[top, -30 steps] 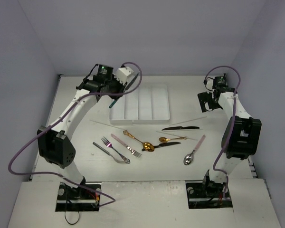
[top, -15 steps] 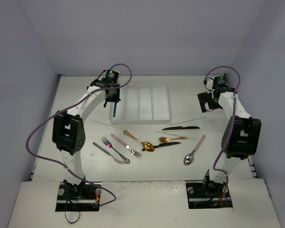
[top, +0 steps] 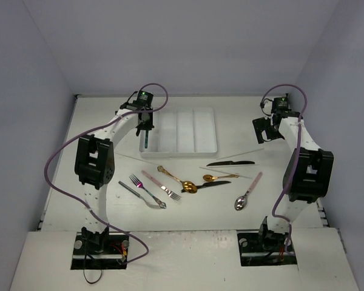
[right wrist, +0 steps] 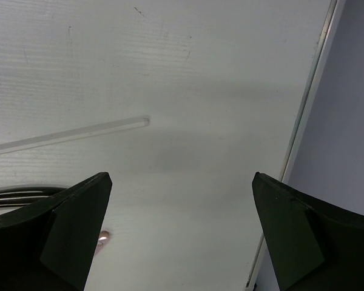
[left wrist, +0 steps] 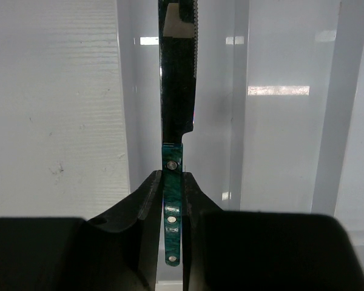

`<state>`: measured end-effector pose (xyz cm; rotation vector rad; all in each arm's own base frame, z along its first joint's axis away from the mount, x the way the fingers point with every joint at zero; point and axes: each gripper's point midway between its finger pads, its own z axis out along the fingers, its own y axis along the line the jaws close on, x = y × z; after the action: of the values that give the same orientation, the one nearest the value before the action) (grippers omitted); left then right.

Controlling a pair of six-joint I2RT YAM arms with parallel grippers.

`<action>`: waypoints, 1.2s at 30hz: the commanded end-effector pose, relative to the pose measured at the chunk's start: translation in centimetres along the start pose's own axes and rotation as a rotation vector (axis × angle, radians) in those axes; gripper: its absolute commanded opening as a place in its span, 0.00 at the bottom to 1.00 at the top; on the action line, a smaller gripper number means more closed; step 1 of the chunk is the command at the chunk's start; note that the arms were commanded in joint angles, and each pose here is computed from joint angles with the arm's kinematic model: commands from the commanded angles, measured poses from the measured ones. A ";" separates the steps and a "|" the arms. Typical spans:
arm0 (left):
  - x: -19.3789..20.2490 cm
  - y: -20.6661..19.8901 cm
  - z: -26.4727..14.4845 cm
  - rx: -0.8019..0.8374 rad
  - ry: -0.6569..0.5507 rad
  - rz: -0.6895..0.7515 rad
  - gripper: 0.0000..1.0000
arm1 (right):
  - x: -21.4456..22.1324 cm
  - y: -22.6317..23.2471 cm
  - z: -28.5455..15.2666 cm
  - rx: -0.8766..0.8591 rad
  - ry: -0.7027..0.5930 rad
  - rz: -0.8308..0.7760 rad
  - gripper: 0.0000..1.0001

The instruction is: Sort the eating utensils into containers

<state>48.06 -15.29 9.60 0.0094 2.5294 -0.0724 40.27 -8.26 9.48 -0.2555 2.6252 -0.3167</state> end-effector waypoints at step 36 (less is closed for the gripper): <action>14.8 1.6 -16.5 0.841 -0.067 1.478 0.54 | -0.5 -0.8 -0.2 0.024 -0.002 -0.003 1.00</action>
<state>32.98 -14.68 20.26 1.5057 1.8706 -0.3976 40.43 -8.37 9.02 -0.2586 2.6460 -0.3194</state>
